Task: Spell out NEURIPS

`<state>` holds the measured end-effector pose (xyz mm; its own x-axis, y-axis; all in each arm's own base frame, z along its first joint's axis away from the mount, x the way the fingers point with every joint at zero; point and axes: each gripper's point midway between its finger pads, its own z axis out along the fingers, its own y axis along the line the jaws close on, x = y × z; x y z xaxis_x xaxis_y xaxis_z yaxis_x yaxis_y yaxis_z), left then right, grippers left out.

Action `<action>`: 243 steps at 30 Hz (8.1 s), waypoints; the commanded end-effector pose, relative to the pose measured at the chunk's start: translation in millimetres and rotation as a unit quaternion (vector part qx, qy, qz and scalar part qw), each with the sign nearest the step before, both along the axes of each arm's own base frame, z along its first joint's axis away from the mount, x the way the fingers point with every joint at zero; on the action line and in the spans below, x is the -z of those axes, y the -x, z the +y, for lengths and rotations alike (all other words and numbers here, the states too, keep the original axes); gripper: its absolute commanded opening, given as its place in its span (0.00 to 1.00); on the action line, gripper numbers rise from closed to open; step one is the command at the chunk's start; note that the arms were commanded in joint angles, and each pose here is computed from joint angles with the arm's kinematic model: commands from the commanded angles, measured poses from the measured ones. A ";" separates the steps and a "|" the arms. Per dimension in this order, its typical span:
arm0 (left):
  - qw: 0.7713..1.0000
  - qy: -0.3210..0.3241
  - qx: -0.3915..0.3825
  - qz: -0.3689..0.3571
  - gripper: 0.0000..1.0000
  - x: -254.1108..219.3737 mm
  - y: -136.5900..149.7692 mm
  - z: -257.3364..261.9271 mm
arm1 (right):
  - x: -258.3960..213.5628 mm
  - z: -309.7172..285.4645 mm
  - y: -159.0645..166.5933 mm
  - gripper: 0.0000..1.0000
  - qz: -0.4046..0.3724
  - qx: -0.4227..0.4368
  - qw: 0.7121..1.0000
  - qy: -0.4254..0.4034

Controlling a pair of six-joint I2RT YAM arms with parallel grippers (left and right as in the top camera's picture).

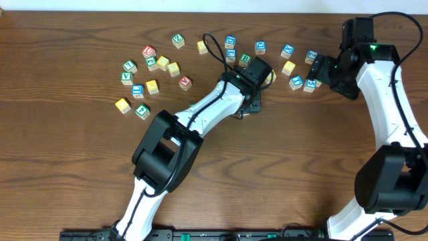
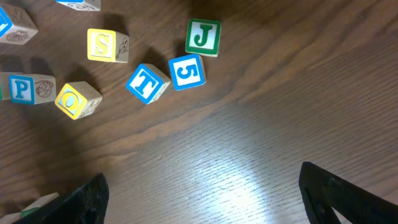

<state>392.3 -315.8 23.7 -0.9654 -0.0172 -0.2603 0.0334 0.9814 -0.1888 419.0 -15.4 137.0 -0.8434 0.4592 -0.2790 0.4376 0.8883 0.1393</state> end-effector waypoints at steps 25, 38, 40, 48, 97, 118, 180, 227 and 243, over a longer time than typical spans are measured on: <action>0.976 0.048 0.000 -0.211 0.45 -245.5 -31.6 118.7 | -13.4 30.7 -15.4 0.91 -0.039 -0.085 0.996 -0.013; 0.976 0.000 -0.145 -0.163 0.45 -240.2 -35.1 259.1 | -67.3 111.0 -59.8 0.85 -0.122 -0.144 0.982 -0.030; 0.974 -0.005 -0.161 -0.157 0.45 -238.3 -34.2 273.9 | -63.0 122.0 -72.5 0.83 -0.126 -0.137 0.982 -0.038; 0.968 -0.056 -0.200 -0.138 0.45 -230.8 -24.7 308.8 | -12.8 155.3 -104.9 0.73 -0.118 -0.110 0.985 -0.065; 0.970 -0.066 -0.201 -0.118 0.47 -219.0 -18.1 310.9 | 121.6 167.1 -121.0 0.50 -0.056 -0.065 0.996 -0.015; 0.970 -0.066 -0.201 -0.119 0.53 -219.0 -18.2 310.9 | 111.8 169.5 -119.3 0.20 -0.059 -0.107 0.993 -0.009; 0.970 -0.065 -0.201 -0.121 0.65 -219.6 -19.1 310.8 | 119.4 185.8 -60.1 0.31 0.023 -0.455 0.888 0.059; 0.960 -0.112 -0.221 -0.131 0.66 -222.3 -18.7 329.0 | 84.9 311.7 -109.8 0.69 -0.137 -0.364 0.918 -0.074; 0.960 -0.112 -0.221 -0.130 0.66 -222.2 -18.6 328.8 | 121.2 313.3 -113.1 0.68 -0.130 -0.318 0.939 0.000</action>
<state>414.1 7.9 245.9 -0.7777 -0.3334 -0.5330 -0.3728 0.9272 -0.0361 533.8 303.3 26.1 -0.8365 -0.1365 -0.5307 -0.2762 0.9415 0.1932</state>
